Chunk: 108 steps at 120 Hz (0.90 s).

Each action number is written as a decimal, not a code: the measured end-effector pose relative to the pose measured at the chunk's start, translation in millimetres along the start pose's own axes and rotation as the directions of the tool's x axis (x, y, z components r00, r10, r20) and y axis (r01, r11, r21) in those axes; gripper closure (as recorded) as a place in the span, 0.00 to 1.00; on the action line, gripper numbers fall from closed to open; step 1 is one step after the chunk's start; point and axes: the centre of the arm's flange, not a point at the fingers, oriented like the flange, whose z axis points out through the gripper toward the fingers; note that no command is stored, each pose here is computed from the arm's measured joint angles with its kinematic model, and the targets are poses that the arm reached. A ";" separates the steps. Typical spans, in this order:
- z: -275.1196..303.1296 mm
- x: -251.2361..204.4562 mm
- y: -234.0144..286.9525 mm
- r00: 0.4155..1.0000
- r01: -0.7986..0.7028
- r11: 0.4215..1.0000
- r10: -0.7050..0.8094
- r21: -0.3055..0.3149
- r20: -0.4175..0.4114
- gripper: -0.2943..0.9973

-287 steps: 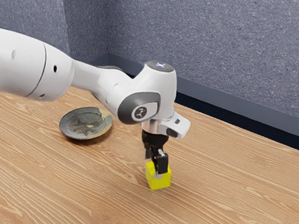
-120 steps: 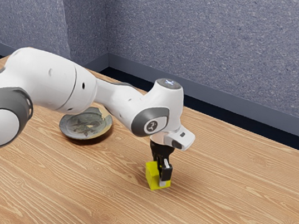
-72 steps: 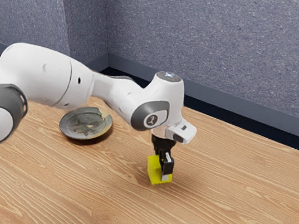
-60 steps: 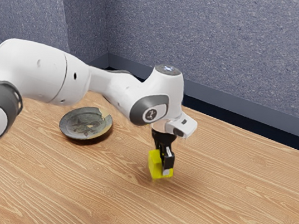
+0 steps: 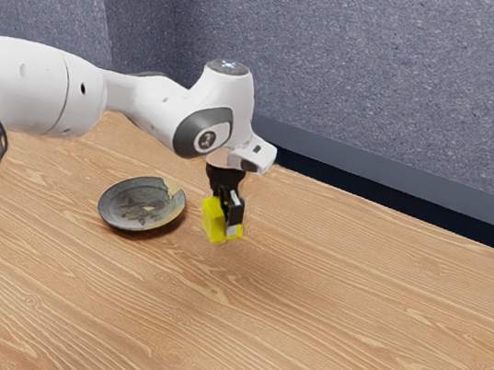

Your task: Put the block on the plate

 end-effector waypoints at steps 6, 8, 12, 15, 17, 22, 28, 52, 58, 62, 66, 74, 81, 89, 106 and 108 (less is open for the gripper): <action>1.1 -8.2 -15.7 1.000 0.020 1.000 -0.020 0.004 0.006 0.46; 1.5 -10.9 -20.5 1.000 0.025 1.000 -0.025 0.005 0.008 0.46; 2.2 -16.3 -30.1 0.999 0.037 0.999 -0.037 0.008 0.012 0.46; 2.8 -20.1 -36.7 0.999 0.045 0.999 -0.045 0.009 0.015 0.46; 3.1 -22.4 -40.5 0.999 0.049 0.999 -0.049 0.011 0.017 0.46; 3.8 -28.1 -49.9 0.998 0.059 0.998 -0.059 0.014 0.021 0.46; 4.1 -34.8 -60.5 0.997 0.070 0.997 -0.071 0.017 0.024 0.46; 6.5 -63.9 -103.0 0.992 0.116 0.993 -0.117 0.027 0.038 0.46; 7.1 -73.0 -115.1 0.991 0.129 0.991 -0.130 0.030 0.042 0.46; 7.3 -78.8 -123.2 0.989 0.138 0.990 -0.139 0.031 0.043 0.46; 6.7 -82.9 -129.3 0.989 0.144 0.989 -0.145 0.032 0.043 0.46; 5.8 -87.3 -135.7 0.988 0.145 0.989 -0.146 0.033 0.043 0.46; 7.2 -92.8 -142.5 0.987 0.151 0.988 -0.152 0.030 0.045 0.46; 9.0 -99.4 -150.4 0.987 0.157 0.987 -0.157 0.022 0.044 0.46; 12.8 -112.7 -169.0 0.984 0.171 0.985 -0.172 0.012 0.040 0.46; 14.0 -112.9 -170.8 0.984 0.171 0.985 -0.172 0.010 0.040 0.46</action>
